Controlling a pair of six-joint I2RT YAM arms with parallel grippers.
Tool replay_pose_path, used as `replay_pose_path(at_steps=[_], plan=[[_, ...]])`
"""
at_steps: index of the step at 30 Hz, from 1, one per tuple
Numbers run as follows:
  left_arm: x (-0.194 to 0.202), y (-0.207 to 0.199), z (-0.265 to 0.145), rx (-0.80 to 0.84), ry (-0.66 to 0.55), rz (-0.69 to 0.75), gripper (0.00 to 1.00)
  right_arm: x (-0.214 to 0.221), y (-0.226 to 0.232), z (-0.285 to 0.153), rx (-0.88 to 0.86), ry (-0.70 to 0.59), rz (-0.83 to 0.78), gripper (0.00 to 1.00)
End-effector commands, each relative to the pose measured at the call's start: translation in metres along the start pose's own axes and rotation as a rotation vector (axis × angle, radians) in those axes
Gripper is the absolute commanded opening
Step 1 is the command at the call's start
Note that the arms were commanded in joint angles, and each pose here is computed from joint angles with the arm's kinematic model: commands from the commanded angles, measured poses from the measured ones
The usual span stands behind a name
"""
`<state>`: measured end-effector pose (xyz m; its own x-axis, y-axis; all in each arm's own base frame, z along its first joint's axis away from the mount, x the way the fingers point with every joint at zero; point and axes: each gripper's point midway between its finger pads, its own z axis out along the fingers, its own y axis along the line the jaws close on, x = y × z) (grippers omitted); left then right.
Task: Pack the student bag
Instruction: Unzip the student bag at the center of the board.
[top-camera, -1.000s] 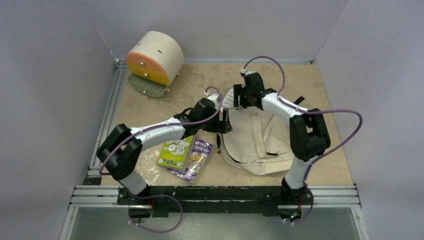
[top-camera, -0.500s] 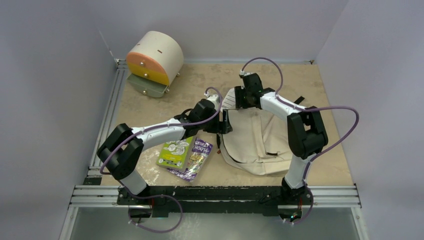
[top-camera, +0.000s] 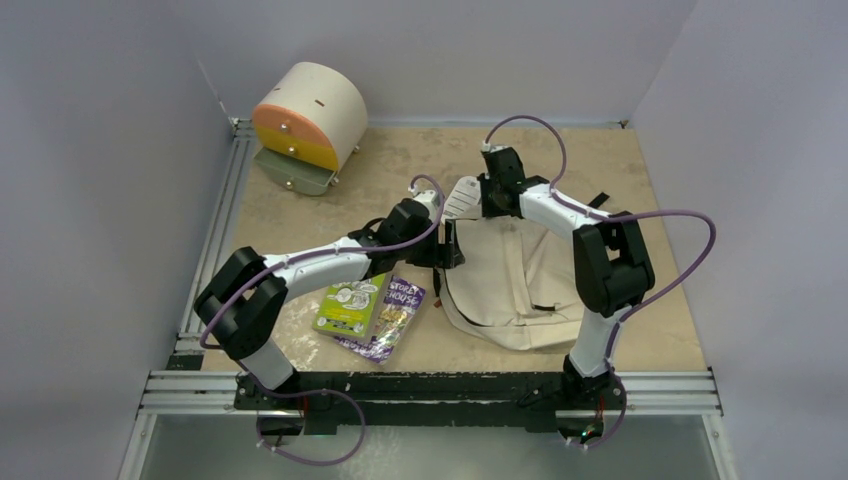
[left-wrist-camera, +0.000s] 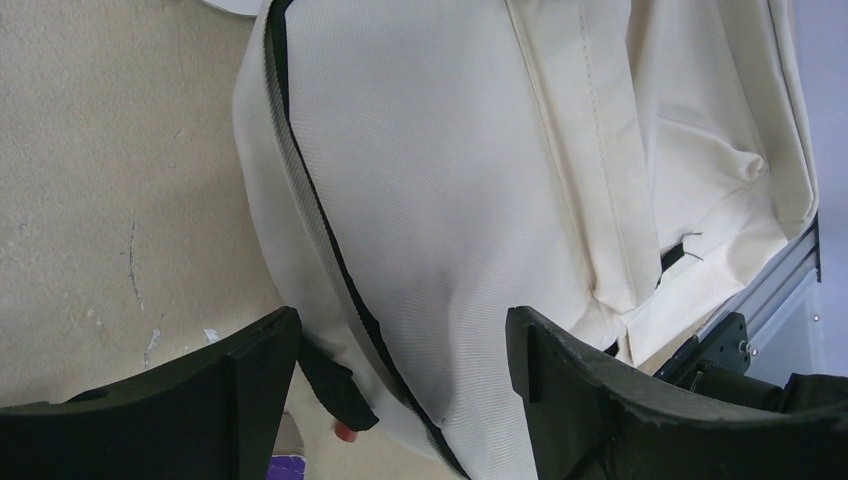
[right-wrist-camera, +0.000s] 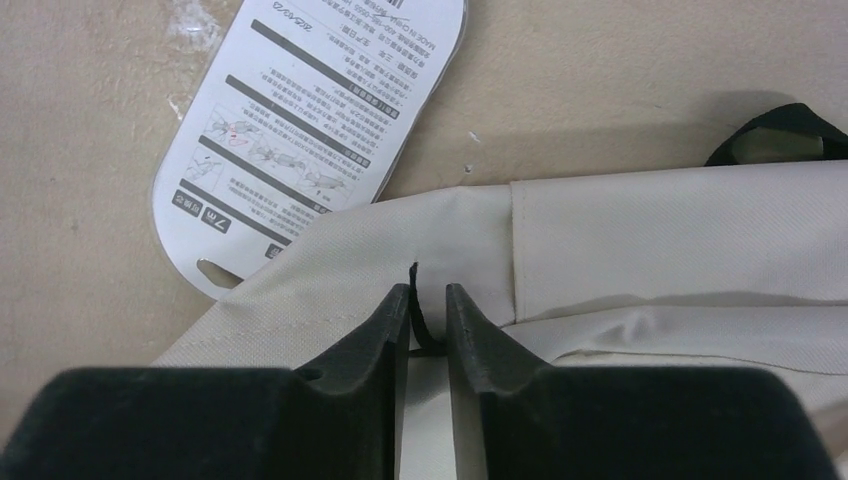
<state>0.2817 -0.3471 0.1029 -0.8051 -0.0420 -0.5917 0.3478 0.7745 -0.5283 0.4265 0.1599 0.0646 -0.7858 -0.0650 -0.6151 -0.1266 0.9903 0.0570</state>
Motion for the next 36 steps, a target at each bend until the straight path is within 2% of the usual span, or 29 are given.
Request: replay_pose_path(at_steps=[1,6,12,22,32,34,36], plan=[[-0.004,-0.006,0.001,0.028,-0.022,-0.007,0.74,-0.020,-0.004,-0.005,0.032,-0.046,0.015,0.18],[-0.003,-0.005,0.000,0.023,-0.022,-0.007,0.74,-0.026,-0.007,-0.010,0.051,-0.076,0.033,0.00],[0.001,-0.002,-0.002,0.016,-0.019,-0.013,0.71,-0.034,-0.015,-0.022,0.090,-0.117,0.055,0.00],[0.004,-0.004,-0.007,0.047,-0.021,0.002,0.30,-0.054,-0.009,-0.052,0.045,-0.205,0.081,0.00],[0.003,-0.008,-0.003,0.064,-0.017,0.009,0.07,-0.060,0.016,-0.065,-0.106,-0.237,0.064,0.00],[0.003,-0.008,-0.002,0.064,-0.013,0.009,0.00,-0.063,0.026,-0.071,-0.164,-0.248,0.066,0.00],[0.003,-0.009,0.000,0.066,-0.013,0.010,0.00,-0.066,0.036,-0.076,-0.221,-0.254,0.072,0.00]])
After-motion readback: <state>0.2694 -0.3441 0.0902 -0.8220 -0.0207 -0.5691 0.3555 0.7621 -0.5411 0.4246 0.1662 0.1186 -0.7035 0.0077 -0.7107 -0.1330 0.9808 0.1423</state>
